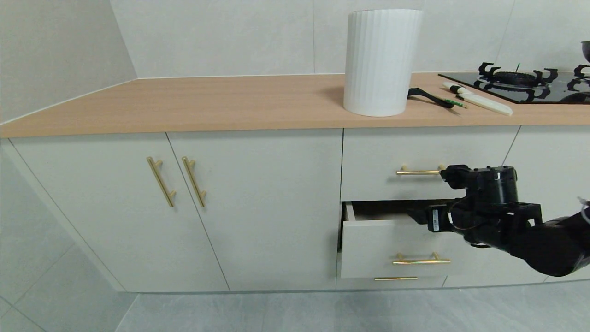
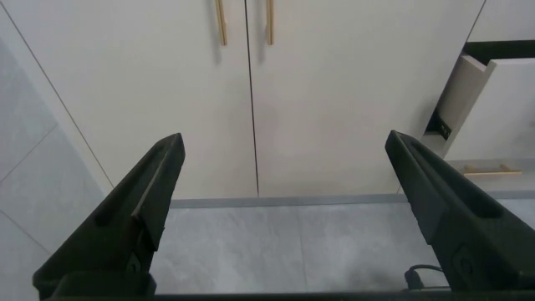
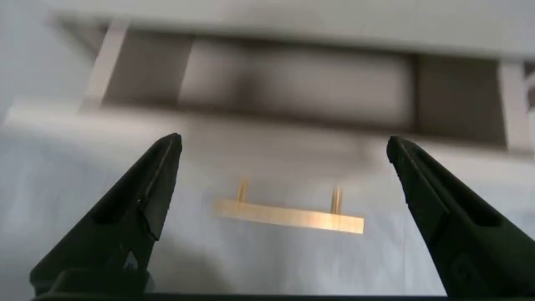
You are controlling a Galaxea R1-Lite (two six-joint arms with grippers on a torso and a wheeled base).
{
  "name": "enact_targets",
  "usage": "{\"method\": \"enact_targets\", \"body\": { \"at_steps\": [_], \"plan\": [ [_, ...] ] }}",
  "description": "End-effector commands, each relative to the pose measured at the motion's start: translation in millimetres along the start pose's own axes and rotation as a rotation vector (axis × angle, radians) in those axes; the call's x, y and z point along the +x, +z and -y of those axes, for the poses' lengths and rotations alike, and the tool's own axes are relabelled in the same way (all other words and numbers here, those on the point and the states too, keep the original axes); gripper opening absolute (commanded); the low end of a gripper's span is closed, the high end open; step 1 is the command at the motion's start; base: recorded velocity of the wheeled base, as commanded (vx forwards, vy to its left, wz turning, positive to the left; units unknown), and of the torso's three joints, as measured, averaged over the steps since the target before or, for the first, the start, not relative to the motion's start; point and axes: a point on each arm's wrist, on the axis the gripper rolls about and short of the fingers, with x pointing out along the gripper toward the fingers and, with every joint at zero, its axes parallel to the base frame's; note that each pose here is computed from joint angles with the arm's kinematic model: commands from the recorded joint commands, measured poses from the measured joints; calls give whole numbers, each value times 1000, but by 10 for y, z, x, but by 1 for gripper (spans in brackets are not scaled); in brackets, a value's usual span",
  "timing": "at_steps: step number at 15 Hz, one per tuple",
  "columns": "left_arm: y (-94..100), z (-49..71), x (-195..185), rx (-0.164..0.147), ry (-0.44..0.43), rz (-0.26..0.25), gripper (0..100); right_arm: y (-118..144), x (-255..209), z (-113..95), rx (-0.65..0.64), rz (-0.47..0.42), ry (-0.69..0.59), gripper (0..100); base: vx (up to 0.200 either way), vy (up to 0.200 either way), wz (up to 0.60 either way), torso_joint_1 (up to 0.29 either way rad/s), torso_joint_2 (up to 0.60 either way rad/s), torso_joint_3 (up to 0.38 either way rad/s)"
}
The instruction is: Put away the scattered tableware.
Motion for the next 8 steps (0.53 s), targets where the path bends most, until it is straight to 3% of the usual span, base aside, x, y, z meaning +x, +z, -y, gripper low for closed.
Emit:
{"method": "enact_targets", "body": {
  "at_steps": [1, 3, 8],
  "plan": [
    [0, 0, 1, 0, 0, -1, 100, -276, 366, -19, 37, 4, -53, 100, 0, 0, 0, 0, 0, 0],
    [0, 0, 1, 0, 0, -1, 100, -301, 448, -12, 55, 43, -56, 100, 0, 0, 0, 0, 0, 0],
    [0, 0, 1, 0, 0, -1, 100, -313, 468, 20, 56, 35, -65, 100, 0, 0, 0, 0, 0, 0]
  ]
}}
